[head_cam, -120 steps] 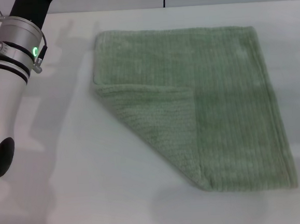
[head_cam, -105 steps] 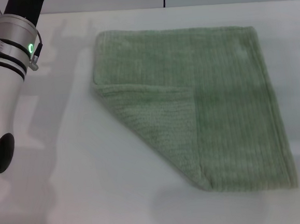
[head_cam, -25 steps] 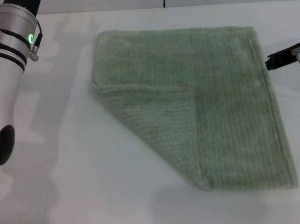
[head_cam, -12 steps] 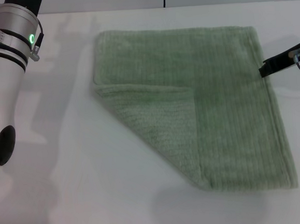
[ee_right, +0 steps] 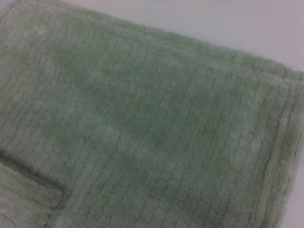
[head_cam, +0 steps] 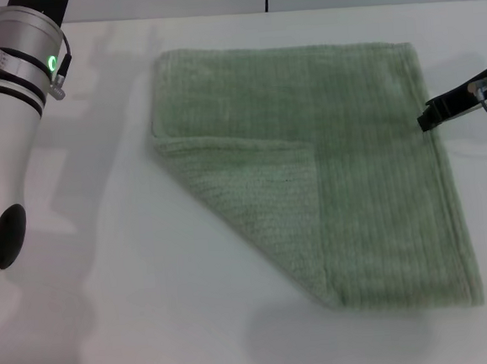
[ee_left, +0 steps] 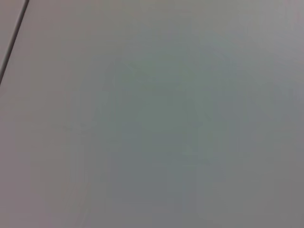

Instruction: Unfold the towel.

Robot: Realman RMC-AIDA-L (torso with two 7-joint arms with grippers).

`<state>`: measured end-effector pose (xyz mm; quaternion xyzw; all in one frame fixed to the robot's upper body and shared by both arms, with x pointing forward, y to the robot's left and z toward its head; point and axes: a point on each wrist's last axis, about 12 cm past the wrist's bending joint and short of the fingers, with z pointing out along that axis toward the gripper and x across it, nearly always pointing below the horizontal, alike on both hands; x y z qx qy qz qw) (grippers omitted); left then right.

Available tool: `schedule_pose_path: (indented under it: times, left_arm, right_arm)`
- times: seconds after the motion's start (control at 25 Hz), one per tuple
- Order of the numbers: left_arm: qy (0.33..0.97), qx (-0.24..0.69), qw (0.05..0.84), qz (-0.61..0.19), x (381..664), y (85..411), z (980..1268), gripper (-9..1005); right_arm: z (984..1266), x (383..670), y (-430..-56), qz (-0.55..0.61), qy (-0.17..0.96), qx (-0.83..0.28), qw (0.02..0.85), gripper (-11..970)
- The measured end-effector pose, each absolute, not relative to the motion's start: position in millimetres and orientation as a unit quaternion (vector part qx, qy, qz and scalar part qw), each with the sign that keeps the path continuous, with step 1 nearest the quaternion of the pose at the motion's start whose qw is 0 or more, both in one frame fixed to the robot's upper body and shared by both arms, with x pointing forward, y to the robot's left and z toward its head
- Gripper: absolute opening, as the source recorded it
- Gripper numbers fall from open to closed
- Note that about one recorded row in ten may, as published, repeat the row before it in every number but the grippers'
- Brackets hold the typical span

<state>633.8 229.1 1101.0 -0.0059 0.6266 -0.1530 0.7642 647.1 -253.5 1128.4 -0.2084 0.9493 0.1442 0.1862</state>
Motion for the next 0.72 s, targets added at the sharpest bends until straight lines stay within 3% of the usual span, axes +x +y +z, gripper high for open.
schedule_pose_path:
  times: [0.72]
  left_arm:
    - [0.624, -0.002, 0.765, -0.159, 636.3, 224.4, 1104.1, 758]
  right_arm:
    - [1119.5, 652.2, -257.2, 0.140, 0.950, -0.221, 0.172, -2]
